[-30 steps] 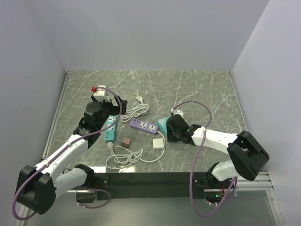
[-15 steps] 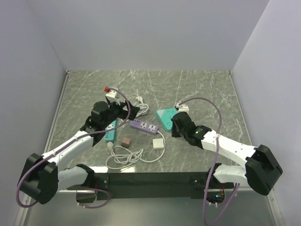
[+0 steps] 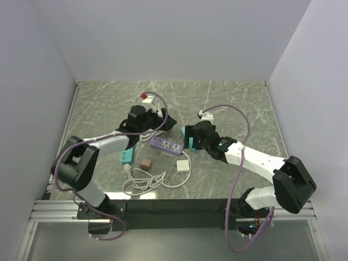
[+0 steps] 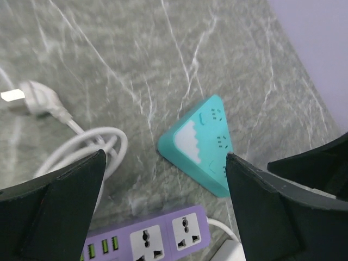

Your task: Insert the plug

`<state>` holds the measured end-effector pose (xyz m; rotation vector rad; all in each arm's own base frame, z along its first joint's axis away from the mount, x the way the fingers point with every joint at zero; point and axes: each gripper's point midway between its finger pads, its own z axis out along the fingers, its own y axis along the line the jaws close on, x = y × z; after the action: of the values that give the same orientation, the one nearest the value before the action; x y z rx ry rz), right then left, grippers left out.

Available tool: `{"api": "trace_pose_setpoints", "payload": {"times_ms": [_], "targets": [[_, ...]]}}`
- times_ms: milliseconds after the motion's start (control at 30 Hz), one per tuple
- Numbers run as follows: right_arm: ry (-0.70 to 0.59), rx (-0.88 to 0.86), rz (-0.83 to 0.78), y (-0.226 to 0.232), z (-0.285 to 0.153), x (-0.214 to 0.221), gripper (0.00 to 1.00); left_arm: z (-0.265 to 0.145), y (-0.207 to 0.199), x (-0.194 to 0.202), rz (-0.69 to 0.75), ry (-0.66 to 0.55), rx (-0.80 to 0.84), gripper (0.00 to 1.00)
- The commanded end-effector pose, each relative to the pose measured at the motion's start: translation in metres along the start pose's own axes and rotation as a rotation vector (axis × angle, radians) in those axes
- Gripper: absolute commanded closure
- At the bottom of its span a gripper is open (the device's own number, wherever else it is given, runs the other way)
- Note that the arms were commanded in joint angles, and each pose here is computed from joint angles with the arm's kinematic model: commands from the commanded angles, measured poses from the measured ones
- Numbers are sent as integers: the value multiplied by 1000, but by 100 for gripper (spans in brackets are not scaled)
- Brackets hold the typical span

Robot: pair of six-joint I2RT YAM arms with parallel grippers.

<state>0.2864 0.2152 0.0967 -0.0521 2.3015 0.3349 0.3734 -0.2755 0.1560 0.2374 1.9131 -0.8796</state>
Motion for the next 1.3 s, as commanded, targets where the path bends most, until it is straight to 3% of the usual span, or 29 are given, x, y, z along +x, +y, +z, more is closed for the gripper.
{"api": "trace_pose_setpoints", "payload": {"times_ms": [0, 433, 567, 1033, 1267], "targets": [[-84, -4, 85, 0, 3, -23, 4, 18, -26, 0, -51, 12, 96, 3], [-155, -13, 188, -36, -9, -36, 3, 77, -22, 47, -177, 143, 91, 12], [-175, -22, 193, -40, -14, -40, 3, 81, -8, 53, -178, 153, 27, 12], [-193, -43, 202, -42, -21, -39, 3, 90, -12, 80, -248, 228, 82, 18], [-192, -44, 202, -42, -21, -38, 3, 92, -19, 92, -299, 262, 141, 26]]}}
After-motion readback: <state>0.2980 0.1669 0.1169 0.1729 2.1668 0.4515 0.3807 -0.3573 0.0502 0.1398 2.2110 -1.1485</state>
